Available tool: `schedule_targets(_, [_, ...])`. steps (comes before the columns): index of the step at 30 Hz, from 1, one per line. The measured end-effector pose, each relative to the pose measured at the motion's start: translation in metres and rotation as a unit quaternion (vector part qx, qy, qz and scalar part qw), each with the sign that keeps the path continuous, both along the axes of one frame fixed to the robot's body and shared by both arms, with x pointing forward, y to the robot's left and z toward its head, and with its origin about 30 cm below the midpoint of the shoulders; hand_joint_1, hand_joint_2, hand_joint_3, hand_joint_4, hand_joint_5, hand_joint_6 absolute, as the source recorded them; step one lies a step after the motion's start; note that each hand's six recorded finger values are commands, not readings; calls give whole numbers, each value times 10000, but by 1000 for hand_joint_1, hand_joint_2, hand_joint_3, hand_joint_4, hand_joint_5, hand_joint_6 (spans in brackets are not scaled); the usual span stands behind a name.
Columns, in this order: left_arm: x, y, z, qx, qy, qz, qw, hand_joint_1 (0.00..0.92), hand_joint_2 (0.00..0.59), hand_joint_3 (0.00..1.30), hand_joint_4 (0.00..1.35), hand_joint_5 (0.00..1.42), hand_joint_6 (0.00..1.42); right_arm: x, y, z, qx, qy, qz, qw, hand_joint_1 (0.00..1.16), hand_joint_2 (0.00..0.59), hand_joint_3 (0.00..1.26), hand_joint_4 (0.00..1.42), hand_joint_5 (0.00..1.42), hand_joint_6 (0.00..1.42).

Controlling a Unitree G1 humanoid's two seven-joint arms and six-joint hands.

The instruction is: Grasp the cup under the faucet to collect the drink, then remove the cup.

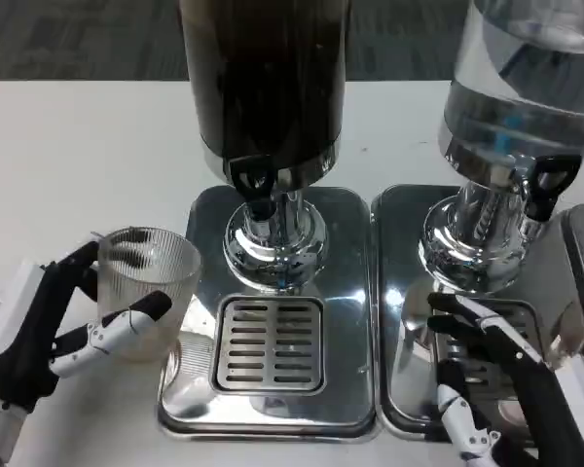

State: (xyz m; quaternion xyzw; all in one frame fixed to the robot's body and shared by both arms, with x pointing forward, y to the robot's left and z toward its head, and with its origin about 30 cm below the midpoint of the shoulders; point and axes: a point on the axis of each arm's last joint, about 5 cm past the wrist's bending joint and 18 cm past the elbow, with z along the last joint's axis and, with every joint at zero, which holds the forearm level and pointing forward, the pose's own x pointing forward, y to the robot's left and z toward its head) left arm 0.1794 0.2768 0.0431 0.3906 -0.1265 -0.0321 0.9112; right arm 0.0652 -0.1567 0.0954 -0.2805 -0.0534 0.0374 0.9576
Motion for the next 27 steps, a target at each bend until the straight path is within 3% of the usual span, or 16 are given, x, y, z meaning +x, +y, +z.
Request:
schedule_targets(8, [18, -129, -47, -162, 3, -152, 9998, 192, 234, 388, 475, 686, 710, -17, -6, 34, 4, -48, -27, 10000, 548, 517, 241, 307, 251, 266])
schedule_targets(17, [108, -302, -66, -209, 35, -523, 9984, 184, 236, 389, 478, 686, 710, -54, -3, 33, 29, 13, -72, 10000, 548, 521, 241, 308, 251, 266])
schedule_targets(27, [194, -435, -83, -271, 79, -666, 9974, 178, 237, 389, 478, 686, 713, -75, 3, 30, 25, 51, -91, 9999, 548, 521, 241, 308, 251, 266])
